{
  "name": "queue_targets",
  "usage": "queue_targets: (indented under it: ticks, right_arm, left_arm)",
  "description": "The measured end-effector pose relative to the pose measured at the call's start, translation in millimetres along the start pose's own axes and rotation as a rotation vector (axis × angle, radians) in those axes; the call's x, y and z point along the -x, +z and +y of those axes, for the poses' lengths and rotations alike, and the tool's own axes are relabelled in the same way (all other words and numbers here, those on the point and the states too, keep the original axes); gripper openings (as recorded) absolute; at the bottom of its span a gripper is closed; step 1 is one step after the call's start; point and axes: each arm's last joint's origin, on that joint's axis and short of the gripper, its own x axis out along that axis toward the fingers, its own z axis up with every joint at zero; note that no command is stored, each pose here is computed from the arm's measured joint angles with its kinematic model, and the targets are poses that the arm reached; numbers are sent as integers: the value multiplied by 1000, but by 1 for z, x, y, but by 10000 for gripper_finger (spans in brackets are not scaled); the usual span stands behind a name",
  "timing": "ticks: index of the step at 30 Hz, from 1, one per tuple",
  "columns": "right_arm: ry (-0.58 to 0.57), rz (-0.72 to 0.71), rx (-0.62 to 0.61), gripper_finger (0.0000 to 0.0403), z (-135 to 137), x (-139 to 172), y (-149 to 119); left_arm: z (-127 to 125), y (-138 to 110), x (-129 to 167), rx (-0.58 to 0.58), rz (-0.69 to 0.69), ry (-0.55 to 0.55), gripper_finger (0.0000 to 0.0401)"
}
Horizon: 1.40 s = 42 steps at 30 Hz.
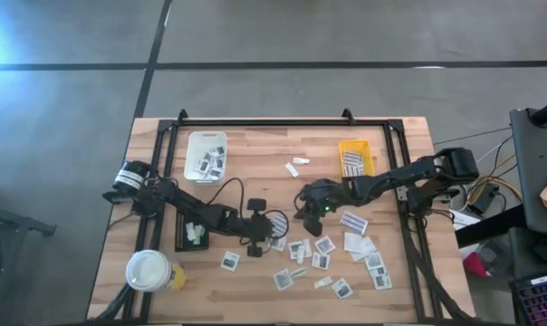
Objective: Pick & Place First Aid Supplies
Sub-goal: Put the blue bandage pack into the yellow bin
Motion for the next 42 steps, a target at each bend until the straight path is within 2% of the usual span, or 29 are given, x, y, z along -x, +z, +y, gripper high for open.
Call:
queue_targets:
  ticks: [8,16,22,28,31,35,37,42]
  right_arm:
    - [-39,51,-20,9,-8,-32,4]
    - [-75,88,-35,11,-15,-35,12]
    - [-82,93,-55,53,-17,-33,13]
    - [-91,81,-207,100,-16,-36,17]
    - [-82,84,-207,113,-13,-44,24]
    - [-145,188,-189,122,-14,-56,27]
    - [-184,250,-186,126,-16,-59,25]
    - [-195,276,-188,134,-15,-64,28]
  left_arm:
    - [-5,-11,-15,55,18,11,83]
    - [-5,-16,-19,116,31,29,83]
    - [-5,-19,-20,159,39,20,83]
    - [-6,-18,-20,171,26,-11,83]
    - [-5,-18,-21,206,20,-20,83]
    - [-3,-19,-22,275,33,-40,83]
    - [-3,-19,-22,290,42,-41,83]
    - [-4,-21,-22,299,51,-46,83]
